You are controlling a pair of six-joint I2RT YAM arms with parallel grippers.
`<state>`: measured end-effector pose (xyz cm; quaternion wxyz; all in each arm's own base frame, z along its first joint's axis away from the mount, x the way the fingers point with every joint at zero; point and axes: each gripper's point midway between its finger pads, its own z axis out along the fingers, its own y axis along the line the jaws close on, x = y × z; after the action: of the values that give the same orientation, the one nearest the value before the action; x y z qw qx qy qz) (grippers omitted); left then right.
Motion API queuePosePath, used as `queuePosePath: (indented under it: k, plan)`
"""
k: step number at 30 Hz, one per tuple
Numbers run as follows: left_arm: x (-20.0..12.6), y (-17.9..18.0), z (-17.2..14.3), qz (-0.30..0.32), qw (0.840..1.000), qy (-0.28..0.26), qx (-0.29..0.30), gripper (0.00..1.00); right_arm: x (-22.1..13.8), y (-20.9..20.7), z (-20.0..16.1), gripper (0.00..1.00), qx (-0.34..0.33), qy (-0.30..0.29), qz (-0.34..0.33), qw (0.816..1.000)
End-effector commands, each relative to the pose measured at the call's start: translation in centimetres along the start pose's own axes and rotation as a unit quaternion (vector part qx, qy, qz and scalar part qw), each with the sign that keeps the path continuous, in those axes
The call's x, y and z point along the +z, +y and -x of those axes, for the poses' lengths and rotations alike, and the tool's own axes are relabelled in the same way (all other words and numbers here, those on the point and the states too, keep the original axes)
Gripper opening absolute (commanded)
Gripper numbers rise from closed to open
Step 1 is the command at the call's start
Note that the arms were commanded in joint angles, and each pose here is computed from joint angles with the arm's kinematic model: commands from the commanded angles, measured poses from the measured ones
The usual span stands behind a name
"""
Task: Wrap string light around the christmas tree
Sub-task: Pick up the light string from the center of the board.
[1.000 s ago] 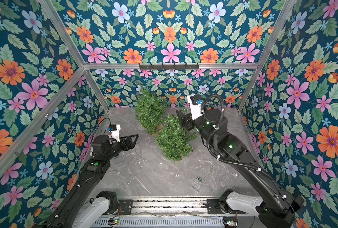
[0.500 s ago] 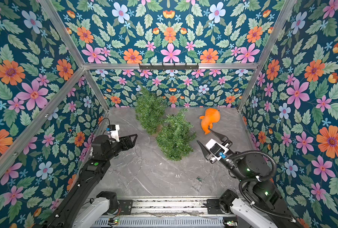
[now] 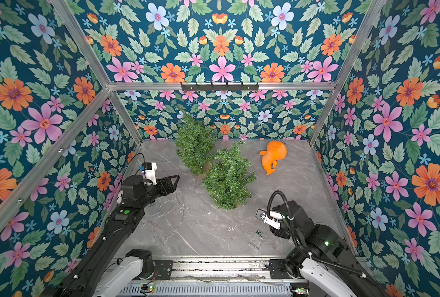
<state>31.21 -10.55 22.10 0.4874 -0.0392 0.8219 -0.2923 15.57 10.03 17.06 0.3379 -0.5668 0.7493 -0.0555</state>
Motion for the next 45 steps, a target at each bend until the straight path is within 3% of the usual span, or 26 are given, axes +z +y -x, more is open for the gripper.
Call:
queuePosePath:
  k: [1, 4, 11, 18, 25, 40, 45]
  plan:
    - [0.0, 0.0, 0.0, -0.001, 1.000, 0.000, -0.001, 0.86, 1.6, 2.1, 0.4, 0.50, 0.020, -0.004, 0.057, 0.998]
    - [0.1, 0.1, -0.1, -0.001, 1.000, 0.002, -0.002, 0.86, 3.7, 4.0, -0.6, 0.51, 0.008, 0.018, 0.097, 0.995]
    - [0.3, 0.3, -0.3, 0.003, 1.000, 0.007, -0.005, 0.86, 6.8, 5.5, -3.6, 0.47, -0.018, 0.090, 0.117, 0.989]
    - [0.5, 0.0, -0.4, -0.008, 1.000, 0.010, -0.014, 0.86, 8.7, 4.8, -3.8, 0.41, 0.051, 0.095, 0.128, 0.986]
    - [0.1, -0.9, -0.4, -0.030, 0.999, 0.007, -0.017, 0.87, 9.8, 4.9, -5.1, 0.35, 0.115, 0.146, 0.170, 0.968]
    - [0.3, -0.6, -0.7, -0.028, 0.999, 0.010, -0.016, 0.88, 12.5, 3.2, -7.3, 0.37, 0.159, 0.164, 0.138, 0.964]
    - [0.4, -0.6, -0.9, -0.031, 0.999, 0.014, -0.019, 0.88, 13.0, 3.4, -7.4, 0.35, 0.163, 0.179, 0.161, 0.957]
